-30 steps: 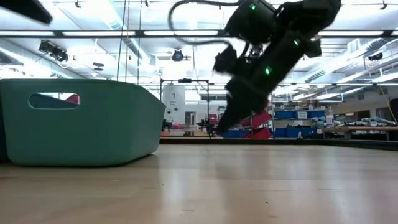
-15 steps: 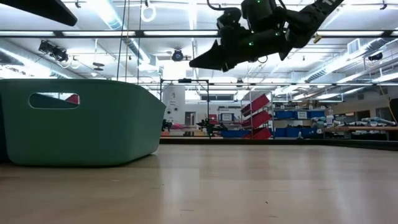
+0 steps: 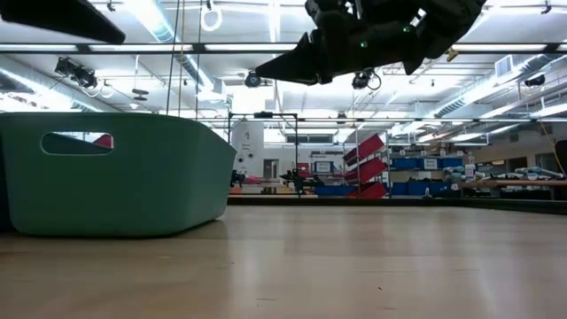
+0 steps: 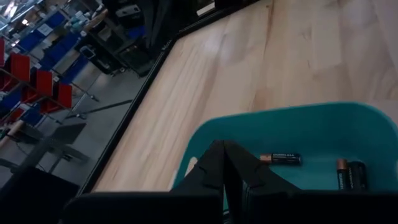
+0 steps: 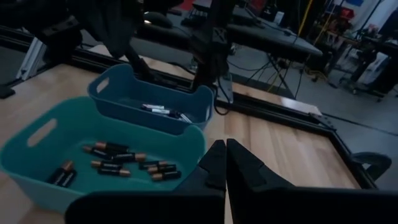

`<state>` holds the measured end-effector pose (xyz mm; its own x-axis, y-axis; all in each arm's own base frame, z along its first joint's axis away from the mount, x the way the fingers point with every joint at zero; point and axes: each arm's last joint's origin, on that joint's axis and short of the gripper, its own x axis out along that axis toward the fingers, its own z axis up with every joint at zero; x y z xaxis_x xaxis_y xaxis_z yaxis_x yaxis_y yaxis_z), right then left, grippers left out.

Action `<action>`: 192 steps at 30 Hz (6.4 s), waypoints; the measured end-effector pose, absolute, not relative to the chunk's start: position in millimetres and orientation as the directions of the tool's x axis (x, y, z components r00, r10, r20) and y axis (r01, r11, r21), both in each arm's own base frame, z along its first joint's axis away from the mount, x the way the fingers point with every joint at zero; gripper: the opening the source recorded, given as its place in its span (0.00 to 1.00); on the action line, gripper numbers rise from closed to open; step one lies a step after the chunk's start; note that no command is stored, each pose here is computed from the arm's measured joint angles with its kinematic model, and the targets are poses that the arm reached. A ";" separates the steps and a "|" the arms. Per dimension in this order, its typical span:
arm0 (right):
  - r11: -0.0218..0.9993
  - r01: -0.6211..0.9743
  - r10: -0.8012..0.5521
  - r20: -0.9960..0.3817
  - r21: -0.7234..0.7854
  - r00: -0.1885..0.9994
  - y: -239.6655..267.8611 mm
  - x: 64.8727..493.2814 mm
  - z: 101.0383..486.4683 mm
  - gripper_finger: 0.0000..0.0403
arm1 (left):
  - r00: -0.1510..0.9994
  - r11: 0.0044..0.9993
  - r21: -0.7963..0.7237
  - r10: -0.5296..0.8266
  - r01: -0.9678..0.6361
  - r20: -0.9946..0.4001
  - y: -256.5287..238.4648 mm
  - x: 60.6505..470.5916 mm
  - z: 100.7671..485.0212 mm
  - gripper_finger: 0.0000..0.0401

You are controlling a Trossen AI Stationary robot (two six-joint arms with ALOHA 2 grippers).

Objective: Sort batteries
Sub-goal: Return to Home Position

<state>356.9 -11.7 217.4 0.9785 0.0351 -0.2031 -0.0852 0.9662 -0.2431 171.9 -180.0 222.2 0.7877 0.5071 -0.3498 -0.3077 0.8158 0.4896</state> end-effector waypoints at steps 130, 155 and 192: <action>0.967 0.009 0.010 0.073 -0.254 0.997 -6.8 295.1 278.8 0.00 | 0.960 0.743 0.639 -0.014 0.197 -0.280 -71.4 224.2 315.5 0.00; 0.955 0.172 -0.142 0.136 -0.241 0.980 -15.0 228.2 270.9 0.00 | 0.988 0.838 0.527 0.091 -0.141 0.121 -21.1 103.4 273.1 0.00; 0.959 0.255 -0.178 0.440 -0.121 0.880 -18.9 91.5 209.1 0.00 | 0.980 0.954 0.254 0.119 -0.157 0.158 -15.1 86.7 229.1 0.00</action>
